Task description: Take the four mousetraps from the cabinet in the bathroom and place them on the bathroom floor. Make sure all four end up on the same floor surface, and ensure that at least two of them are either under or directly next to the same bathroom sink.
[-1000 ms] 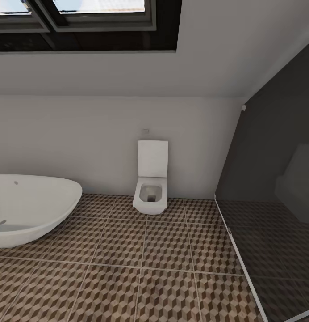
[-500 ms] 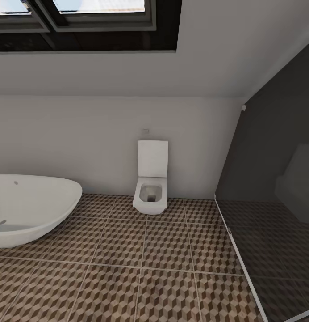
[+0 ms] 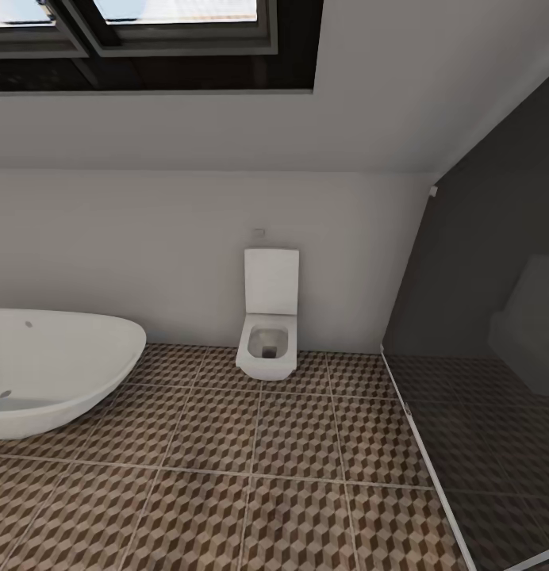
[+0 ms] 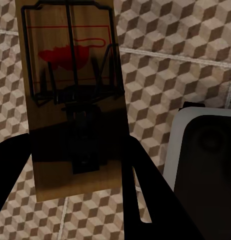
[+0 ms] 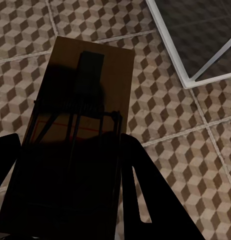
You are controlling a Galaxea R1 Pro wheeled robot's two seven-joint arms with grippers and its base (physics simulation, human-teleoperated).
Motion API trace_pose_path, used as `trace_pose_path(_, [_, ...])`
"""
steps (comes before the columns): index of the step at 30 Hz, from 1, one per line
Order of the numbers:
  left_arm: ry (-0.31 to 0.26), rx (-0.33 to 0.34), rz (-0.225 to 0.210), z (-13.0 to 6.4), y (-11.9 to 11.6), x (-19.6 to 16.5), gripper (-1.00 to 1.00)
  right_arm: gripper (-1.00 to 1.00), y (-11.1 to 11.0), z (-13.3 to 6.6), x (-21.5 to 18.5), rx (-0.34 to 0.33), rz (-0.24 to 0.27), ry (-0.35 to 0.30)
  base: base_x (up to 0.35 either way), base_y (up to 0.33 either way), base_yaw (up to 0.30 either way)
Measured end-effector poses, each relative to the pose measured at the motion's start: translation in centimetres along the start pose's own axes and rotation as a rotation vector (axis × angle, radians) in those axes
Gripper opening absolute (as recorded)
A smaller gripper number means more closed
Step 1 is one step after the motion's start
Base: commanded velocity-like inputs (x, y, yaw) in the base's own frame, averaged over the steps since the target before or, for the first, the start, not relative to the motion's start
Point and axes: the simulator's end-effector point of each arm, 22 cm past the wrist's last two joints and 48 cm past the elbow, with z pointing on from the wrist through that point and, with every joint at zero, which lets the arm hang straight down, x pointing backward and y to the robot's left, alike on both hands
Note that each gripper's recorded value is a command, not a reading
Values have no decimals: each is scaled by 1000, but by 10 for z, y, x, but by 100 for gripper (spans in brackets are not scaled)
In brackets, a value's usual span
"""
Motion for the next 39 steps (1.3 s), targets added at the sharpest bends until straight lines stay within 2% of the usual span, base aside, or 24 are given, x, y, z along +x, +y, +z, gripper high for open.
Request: trace_pose_path(39, [0, 0, 0, 0, 0, 0, -100, -100, 0, 0, 0, 0, 0, 0, 0, 0, 0])
